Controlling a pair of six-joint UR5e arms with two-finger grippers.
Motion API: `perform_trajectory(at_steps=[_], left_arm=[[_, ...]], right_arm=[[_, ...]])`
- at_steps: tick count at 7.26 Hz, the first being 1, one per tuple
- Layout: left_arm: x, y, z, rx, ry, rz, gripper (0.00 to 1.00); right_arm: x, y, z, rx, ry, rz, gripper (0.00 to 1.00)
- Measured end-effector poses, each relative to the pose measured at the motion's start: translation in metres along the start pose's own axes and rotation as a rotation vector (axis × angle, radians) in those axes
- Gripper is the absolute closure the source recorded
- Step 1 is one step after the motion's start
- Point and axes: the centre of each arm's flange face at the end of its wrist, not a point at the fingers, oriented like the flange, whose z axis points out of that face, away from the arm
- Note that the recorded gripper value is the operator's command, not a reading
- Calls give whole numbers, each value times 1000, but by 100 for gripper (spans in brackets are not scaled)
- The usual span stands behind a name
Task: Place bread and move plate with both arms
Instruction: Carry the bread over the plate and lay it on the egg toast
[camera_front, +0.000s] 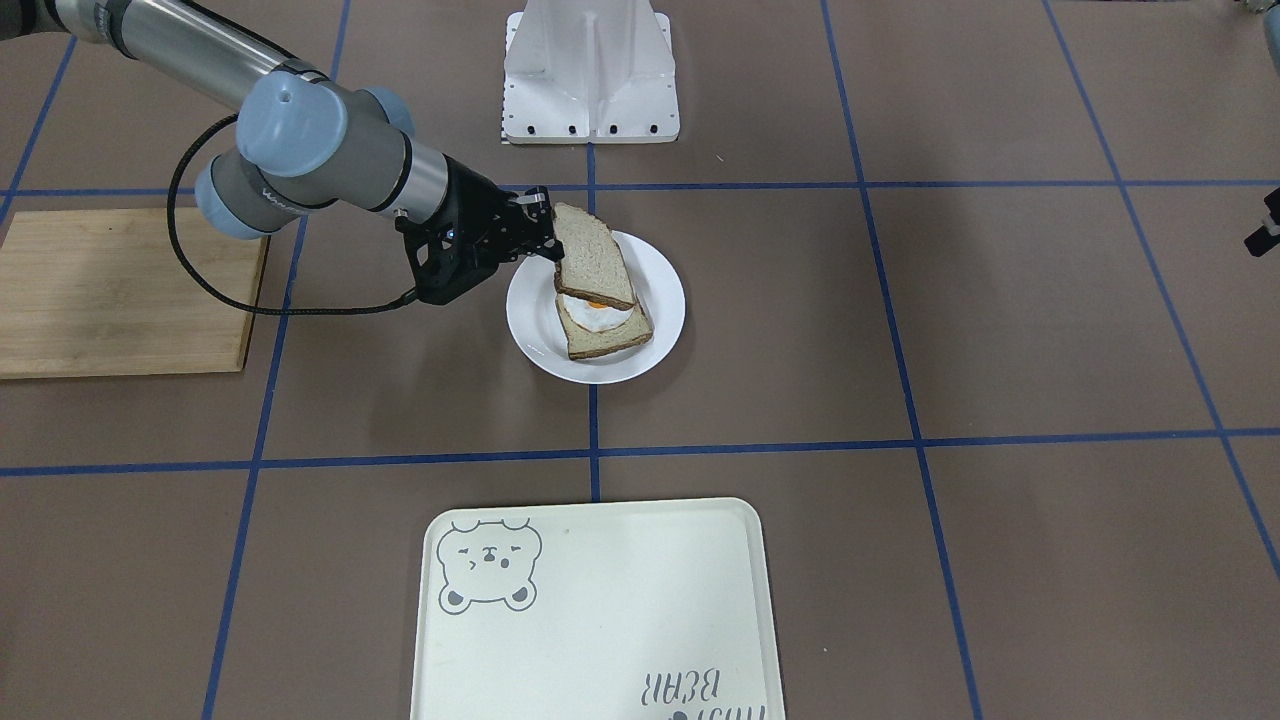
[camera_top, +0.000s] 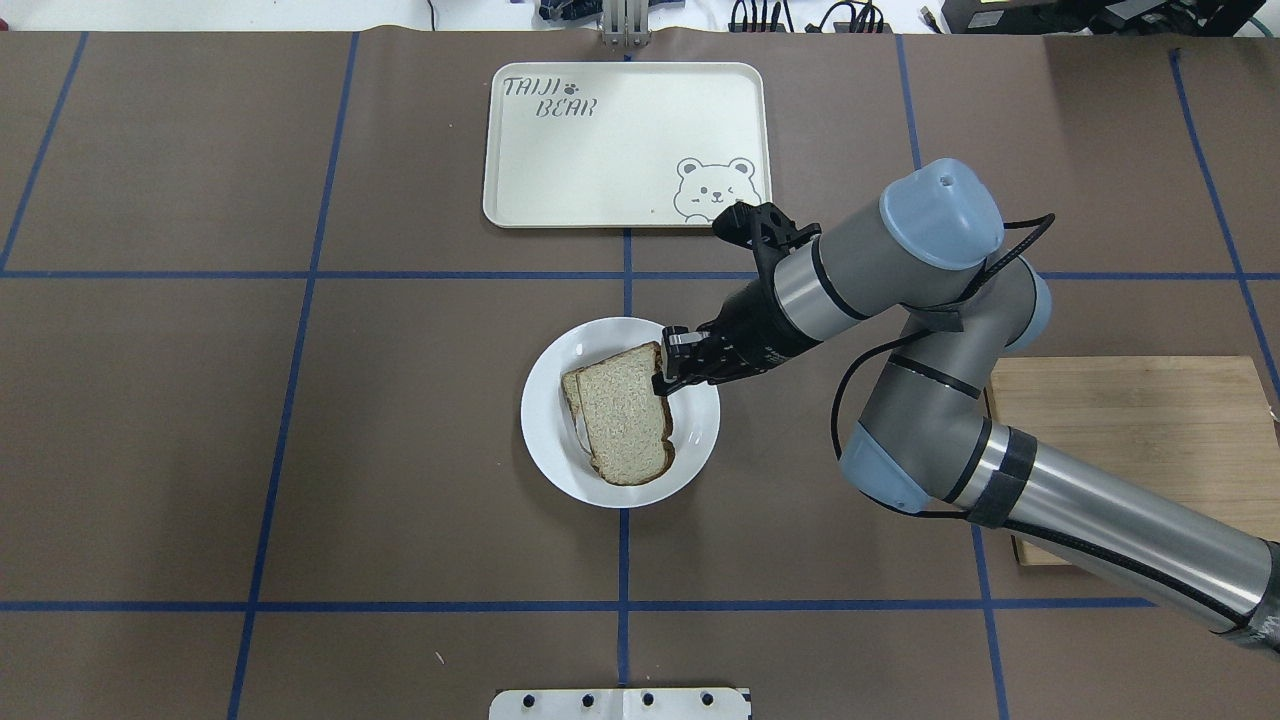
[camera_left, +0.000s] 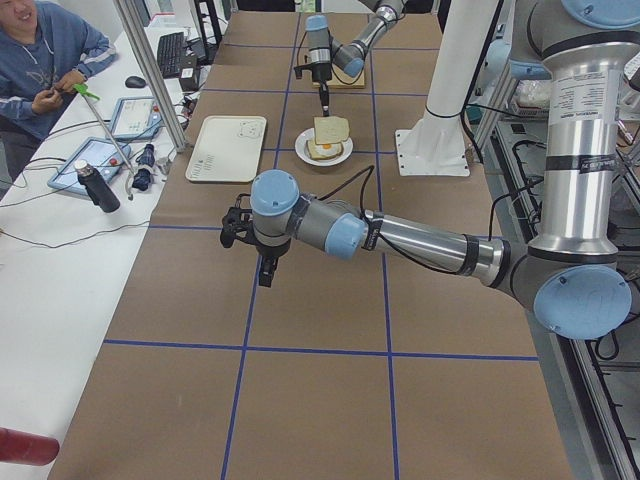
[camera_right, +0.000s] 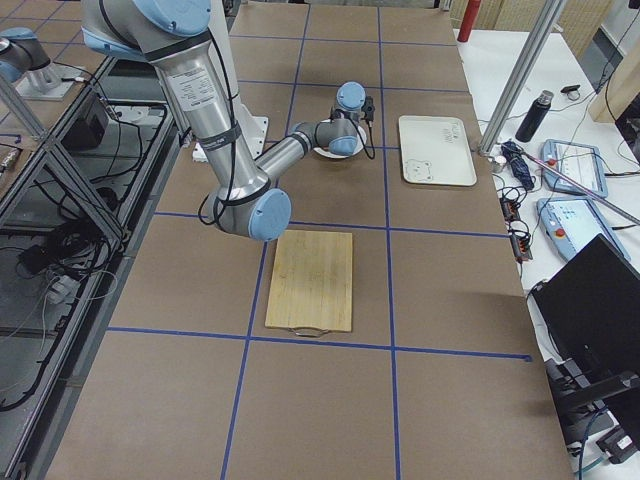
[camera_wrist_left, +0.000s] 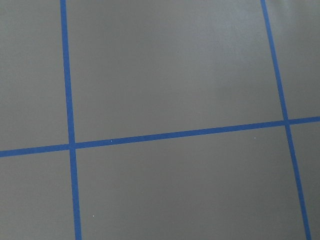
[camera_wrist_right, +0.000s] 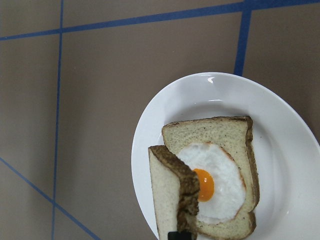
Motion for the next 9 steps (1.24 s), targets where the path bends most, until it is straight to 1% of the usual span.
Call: perform_trajectory(at_steps=[2,6,7,8,9], left_arm=[[3,2,-3,4,1,1,2],[6,3,-5,8,3,-7,2],[6,2,-5,7,3,-11,2],[7,2,-5,8,3,-15,2],[7,2,-5,8,4,-17,2]], right_arm=[[4,-8,17,-7,18,-48,100],[7,-15,28,-19,30,-49,100],[9,-15,29,-20,33,-47,88],[11,-16,30,-20,36,-46,71],[13,-16,31,-19,40,-43,41]])
